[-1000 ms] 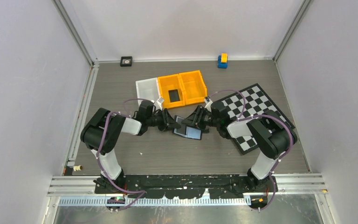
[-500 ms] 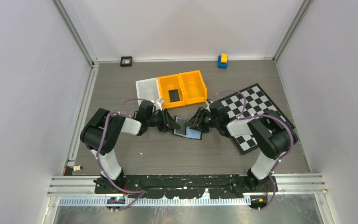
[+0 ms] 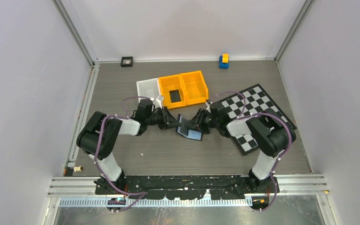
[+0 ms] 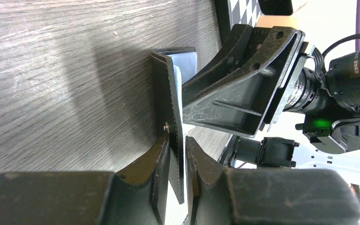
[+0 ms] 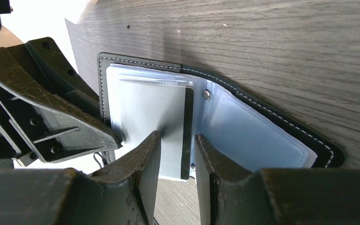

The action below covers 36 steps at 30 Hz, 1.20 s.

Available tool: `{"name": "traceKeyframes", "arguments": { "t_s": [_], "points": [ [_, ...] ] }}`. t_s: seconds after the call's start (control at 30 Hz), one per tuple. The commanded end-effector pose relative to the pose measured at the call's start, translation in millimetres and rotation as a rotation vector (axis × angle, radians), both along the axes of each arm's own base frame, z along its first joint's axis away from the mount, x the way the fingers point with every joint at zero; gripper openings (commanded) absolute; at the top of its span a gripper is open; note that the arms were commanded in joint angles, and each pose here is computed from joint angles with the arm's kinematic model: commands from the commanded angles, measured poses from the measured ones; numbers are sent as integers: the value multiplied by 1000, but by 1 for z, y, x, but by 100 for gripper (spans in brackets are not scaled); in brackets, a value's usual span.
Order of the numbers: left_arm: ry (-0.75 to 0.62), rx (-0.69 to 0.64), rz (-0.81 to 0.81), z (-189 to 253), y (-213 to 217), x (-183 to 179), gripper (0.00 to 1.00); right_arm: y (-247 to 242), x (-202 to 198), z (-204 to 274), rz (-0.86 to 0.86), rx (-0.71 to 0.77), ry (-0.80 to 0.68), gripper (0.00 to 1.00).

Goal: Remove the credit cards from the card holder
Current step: Remove the credit card from the card holder.

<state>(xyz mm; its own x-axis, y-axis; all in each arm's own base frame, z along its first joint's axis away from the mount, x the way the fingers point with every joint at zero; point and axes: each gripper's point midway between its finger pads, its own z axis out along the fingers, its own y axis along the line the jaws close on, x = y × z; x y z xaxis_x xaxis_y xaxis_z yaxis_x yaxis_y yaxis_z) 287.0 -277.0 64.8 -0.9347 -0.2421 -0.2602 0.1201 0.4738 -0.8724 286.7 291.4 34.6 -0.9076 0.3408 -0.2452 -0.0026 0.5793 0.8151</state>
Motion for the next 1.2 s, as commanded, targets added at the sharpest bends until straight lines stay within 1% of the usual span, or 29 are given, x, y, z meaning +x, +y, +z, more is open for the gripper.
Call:
{"name": "traceKeyframes", "arguments": {
  "t_s": [0.0,0.1,0.23,0.3,0.33,0.43,0.6,0.73,0.83,1.17],
  "points": [
    [-45,-41,-10,15,-2,5,17,10,9,17,11,54,-46,37],
    [-44,-58,-14,16,-3,5,13,10,10,16,7,64,-36,37],
    [-41,-61,-12,16,-2,5,2,9,12,15,-2,86,-28,39],
    [-37,-60,-12,14,-3,5,0,9,11,15,-3,92,-26,39],
    [-34,-60,-12,14,-3,5,0,9,12,16,-4,96,-27,41],
    [-34,-72,-12,16,-3,5,0,7,12,18,-11,107,-31,48],
    [-37,-128,-1,28,2,7,0,8,13,31,-18,177,-68,53],
    [-53,-150,2,38,4,6,0,9,12,49,-12,256,-110,54],
    [-62,-160,4,42,5,5,0,8,11,59,-14,289,-145,53],
    [-134,-204,30,51,6,7,0,-1,12,72,-43,313,-200,52]
  ]
}}
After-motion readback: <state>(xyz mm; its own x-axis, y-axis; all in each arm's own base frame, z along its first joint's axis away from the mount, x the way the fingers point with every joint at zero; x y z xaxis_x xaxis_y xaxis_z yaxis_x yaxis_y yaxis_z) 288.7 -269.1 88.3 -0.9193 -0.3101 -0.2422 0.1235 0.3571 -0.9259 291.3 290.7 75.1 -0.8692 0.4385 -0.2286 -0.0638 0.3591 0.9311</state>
